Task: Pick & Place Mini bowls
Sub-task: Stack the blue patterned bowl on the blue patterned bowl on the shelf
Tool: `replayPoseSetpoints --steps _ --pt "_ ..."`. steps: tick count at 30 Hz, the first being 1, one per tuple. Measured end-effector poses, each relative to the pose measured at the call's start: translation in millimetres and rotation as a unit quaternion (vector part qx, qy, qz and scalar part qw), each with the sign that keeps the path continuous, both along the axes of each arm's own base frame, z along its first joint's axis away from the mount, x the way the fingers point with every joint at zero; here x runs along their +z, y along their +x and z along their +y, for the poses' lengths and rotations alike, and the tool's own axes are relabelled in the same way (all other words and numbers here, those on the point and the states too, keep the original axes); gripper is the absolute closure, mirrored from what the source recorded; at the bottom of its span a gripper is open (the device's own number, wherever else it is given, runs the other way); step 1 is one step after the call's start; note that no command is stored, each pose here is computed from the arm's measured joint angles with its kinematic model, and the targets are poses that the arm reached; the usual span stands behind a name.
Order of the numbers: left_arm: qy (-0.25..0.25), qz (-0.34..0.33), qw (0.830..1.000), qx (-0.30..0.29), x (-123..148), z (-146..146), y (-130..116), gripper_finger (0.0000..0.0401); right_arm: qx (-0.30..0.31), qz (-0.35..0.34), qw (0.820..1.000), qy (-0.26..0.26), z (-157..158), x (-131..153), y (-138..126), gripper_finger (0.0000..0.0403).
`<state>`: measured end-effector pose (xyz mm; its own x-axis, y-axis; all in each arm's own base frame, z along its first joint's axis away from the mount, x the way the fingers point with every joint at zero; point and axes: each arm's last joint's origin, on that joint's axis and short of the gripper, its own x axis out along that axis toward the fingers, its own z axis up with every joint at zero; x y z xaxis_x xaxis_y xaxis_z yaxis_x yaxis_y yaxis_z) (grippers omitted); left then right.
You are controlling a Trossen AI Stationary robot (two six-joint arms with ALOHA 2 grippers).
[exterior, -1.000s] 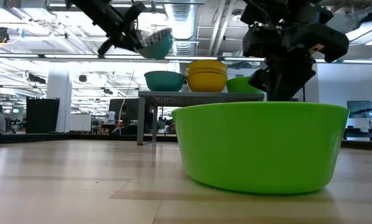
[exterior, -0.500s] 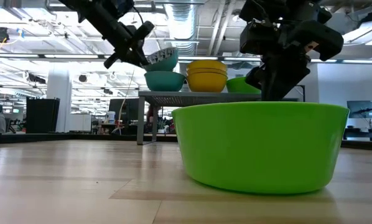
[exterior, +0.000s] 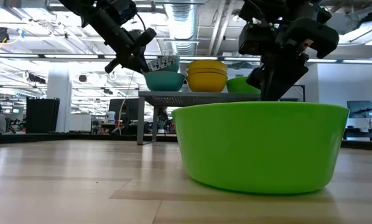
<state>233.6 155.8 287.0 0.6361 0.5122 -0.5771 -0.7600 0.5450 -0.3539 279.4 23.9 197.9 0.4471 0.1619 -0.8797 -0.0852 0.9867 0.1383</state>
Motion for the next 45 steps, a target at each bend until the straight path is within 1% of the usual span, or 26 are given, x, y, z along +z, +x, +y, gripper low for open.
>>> replayPoseSetpoints --steps 6,11,30,39,43,45 --pt "0.000 0.002 1.000 -0.001 -0.2 0.0 0.0 0.0349 0.000 0.000 1.000 0.000 0.1 0.1 0.0 0.0349" --pt "0.002 -0.001 1.000 -0.001 0.3 0.2 0.3 0.0341 0.001 0.000 1.000 0.000 0.1 0.1 0.1 0.0349" --pt "0.020 -0.002 1.000 -0.010 2.1 0.9 1.3 0.0340 0.004 -0.001 1.000 -0.002 0.0 0.1 0.0 0.0349" --pt "0.013 0.009 1.000 -0.009 -10.1 7.1 10.7 0.0340 0.004 -0.001 1.000 -0.002 0.0 0.2 0.1 0.0349" --pt "0.017 0.001 1.000 -0.011 -7.0 6.3 9.8 0.0340 0.004 -0.001 1.000 -0.002 0.0 0.1 0.1 0.0349" --pt "0.027 -0.003 0.999 -0.016 -1.5 4.1 6.8 0.0340 0.004 -0.001 1.000 -0.002 0.0 0.1 0.1 0.0349"
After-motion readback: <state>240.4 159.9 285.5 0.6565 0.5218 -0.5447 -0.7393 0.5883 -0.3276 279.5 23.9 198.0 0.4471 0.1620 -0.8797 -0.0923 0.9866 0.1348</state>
